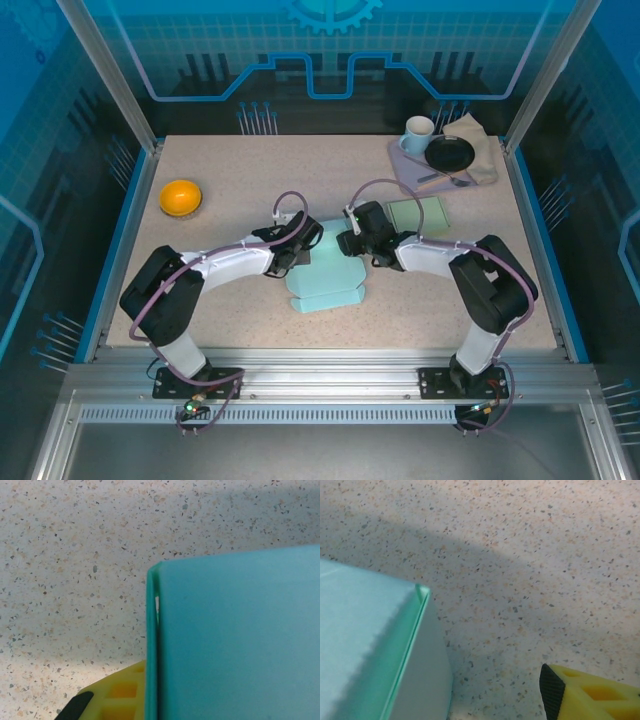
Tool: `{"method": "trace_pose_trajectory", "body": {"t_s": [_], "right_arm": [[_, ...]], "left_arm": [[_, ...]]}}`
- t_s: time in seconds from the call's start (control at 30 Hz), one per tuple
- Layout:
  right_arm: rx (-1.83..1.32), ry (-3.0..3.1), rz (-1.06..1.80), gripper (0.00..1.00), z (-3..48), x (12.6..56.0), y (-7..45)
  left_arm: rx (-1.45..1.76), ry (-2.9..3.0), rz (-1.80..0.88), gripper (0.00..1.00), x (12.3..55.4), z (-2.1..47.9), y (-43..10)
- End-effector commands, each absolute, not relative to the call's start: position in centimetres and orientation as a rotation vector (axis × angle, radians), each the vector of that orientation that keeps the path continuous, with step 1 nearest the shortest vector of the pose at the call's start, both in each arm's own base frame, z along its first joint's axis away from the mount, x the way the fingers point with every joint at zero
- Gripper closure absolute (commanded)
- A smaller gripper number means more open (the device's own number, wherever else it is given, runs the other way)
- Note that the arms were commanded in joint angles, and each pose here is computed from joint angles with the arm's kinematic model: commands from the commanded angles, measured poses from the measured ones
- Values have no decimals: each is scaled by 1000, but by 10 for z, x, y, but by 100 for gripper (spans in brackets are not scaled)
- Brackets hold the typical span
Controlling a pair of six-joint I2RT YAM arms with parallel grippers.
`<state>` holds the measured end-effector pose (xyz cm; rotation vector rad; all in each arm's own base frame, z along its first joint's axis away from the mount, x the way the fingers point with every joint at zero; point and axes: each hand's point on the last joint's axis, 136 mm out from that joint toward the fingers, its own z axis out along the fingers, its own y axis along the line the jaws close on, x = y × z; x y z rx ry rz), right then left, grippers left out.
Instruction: Fold the paper box
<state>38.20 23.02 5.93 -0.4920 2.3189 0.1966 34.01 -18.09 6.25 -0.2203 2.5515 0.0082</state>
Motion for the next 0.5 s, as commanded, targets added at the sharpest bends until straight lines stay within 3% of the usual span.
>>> {"method": "trace_pose_trajectory", "body": {"t_s": [0.0,0.33,0.47], "right_arm": [[-537,2297,200,36,61,377,238],[-465,2301,-32,44,48,392,220],[-406,2280,-93,61,55,398,212]], "left_arm": [[-259,2527,16,91,345,75,-177],[-261,2541,-14,91,344,77,-182],[-257,2548,-3,91,343,76,-180]]}}
